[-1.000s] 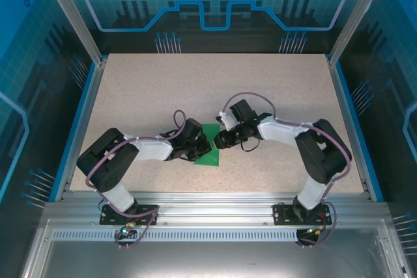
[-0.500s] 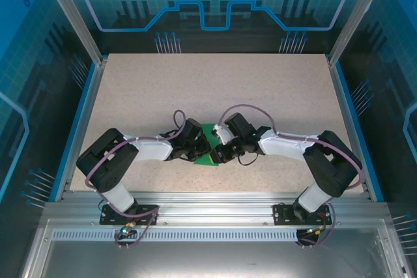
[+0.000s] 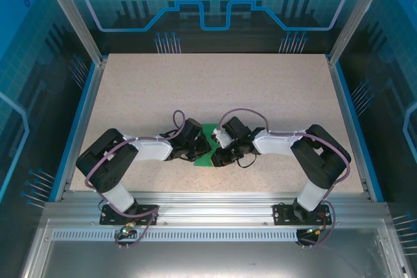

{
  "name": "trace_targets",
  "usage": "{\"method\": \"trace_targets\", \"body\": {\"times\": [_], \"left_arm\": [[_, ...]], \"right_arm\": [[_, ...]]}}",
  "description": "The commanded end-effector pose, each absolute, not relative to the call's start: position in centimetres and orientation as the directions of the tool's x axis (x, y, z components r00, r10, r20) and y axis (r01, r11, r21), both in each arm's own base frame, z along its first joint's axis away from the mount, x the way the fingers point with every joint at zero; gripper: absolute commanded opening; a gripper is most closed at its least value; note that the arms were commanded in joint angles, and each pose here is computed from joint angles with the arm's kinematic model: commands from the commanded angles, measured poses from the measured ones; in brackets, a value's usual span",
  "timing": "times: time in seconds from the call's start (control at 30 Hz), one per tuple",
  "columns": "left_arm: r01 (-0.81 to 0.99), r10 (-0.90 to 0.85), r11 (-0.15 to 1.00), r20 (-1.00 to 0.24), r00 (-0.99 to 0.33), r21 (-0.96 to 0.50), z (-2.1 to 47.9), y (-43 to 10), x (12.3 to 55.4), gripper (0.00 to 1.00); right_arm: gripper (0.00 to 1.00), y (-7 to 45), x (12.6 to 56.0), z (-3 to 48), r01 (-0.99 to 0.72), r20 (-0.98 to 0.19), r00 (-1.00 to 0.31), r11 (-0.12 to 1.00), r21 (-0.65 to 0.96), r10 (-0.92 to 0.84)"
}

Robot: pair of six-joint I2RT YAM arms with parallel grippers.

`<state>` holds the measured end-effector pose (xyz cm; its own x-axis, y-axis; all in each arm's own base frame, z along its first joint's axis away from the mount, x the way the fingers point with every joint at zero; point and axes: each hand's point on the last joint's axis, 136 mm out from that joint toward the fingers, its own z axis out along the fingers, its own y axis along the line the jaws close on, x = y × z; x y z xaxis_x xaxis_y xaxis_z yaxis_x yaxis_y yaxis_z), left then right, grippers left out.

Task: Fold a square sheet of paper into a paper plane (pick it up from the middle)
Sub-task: Fold the triangle a second time at the center of the table.

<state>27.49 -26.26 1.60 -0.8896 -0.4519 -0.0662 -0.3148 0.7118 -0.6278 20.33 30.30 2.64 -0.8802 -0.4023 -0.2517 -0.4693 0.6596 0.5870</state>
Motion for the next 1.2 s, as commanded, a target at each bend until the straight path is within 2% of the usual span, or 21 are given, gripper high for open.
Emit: {"method": "trace_targets", "body": {"times": [0.0,0.63,0.97,1.17], "left_arm": [[-0.335,-0.466,0.716,-0.062,-0.883,-0.613,1.6,-25.4,27.1,0.0],[-0.34,-0.471,0.729,-0.075,-0.879,-0.593,1.2,-24.9,26.9,0.0],[-0.346,-0.473,0.732,-0.072,-0.878,-0.587,0.6,-24.7,26.8,0.0],[-0.344,-0.472,0.73,-0.072,-0.878,-0.59,0.6,-24.8,26.9,0.0]], "right_arm": [[0.16,29.6,20.3,1.8,-0.459,-0.223,-0.885,0.681,0.571,-0.41],[0.15,27.0,18.6,-0.7,-0.397,-0.128,-0.91,0.741,0.541,-0.394],[0.16,24.7,17.2,-2.2,-0.255,0.004,-0.953,0.805,0.535,-0.304],[0.15,24.1,15.8,-1.6,-0.277,0.032,-0.941,0.821,0.499,-0.337]]}}
